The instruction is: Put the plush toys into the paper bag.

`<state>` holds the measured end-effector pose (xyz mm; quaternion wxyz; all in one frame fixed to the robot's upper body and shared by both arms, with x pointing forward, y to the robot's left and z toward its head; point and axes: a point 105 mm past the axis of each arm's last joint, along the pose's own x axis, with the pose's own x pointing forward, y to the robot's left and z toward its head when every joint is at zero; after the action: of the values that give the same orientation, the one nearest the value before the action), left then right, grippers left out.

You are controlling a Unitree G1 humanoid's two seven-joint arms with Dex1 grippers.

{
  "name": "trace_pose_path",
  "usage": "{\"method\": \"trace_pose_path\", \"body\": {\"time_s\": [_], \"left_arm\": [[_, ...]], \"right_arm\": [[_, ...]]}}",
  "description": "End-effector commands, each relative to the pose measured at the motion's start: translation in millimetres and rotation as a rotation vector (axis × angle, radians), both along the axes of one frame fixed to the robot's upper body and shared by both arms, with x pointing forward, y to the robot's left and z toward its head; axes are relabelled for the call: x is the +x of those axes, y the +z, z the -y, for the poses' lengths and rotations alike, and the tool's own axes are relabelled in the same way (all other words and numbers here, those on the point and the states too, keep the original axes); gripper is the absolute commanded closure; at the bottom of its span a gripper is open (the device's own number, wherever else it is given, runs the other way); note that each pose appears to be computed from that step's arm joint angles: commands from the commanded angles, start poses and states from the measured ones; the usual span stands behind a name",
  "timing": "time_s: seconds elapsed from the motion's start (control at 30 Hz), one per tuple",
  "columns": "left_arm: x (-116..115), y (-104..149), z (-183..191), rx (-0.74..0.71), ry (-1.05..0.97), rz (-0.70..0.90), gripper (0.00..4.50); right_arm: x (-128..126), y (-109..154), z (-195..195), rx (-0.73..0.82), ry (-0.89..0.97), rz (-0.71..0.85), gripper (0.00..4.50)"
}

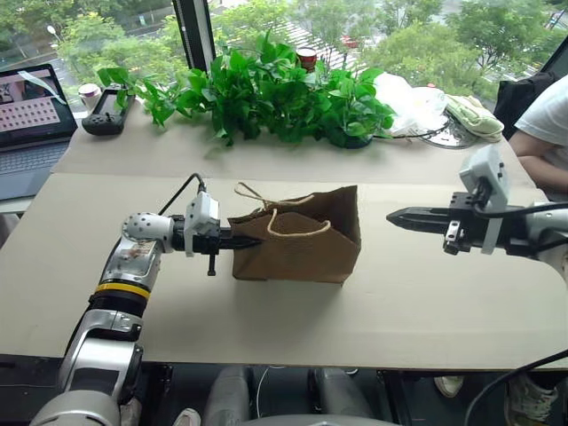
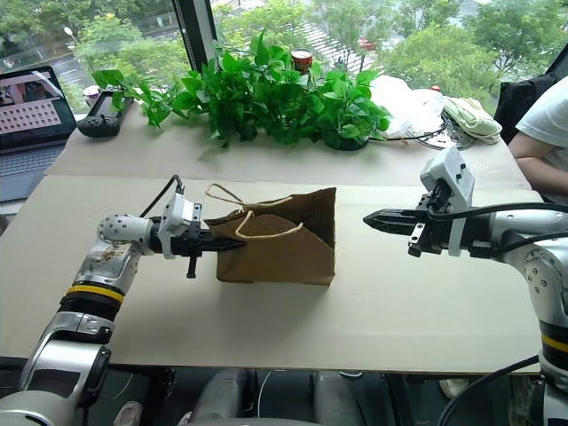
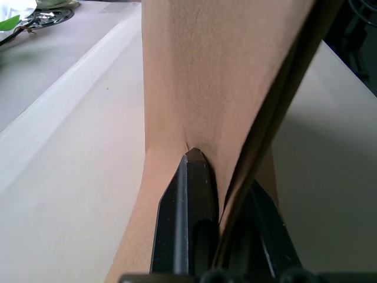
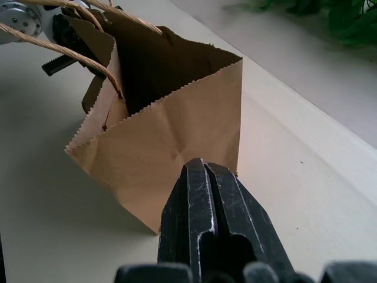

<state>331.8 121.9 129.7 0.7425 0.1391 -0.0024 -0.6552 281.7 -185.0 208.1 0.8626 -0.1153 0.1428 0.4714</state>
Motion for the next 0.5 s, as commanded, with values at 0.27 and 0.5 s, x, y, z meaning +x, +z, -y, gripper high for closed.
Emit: {"method": "trace_pose_path", "body": {"time_s": [0.27, 0.5], "left_arm": [[-1.4, -2.6, 11.9, 0.005, -0.036, 0.011, 4.42], [4.0, 3.1, 7.1, 0.039, -0.006, 0.011, 2.46]], "right_arm": [[3.2, 5.1, 5.9, -0.045, -0.031, 0.035, 4.5], [5.9, 5.2, 7.6, -0.054, -0.043, 0.038, 4.5]]}}
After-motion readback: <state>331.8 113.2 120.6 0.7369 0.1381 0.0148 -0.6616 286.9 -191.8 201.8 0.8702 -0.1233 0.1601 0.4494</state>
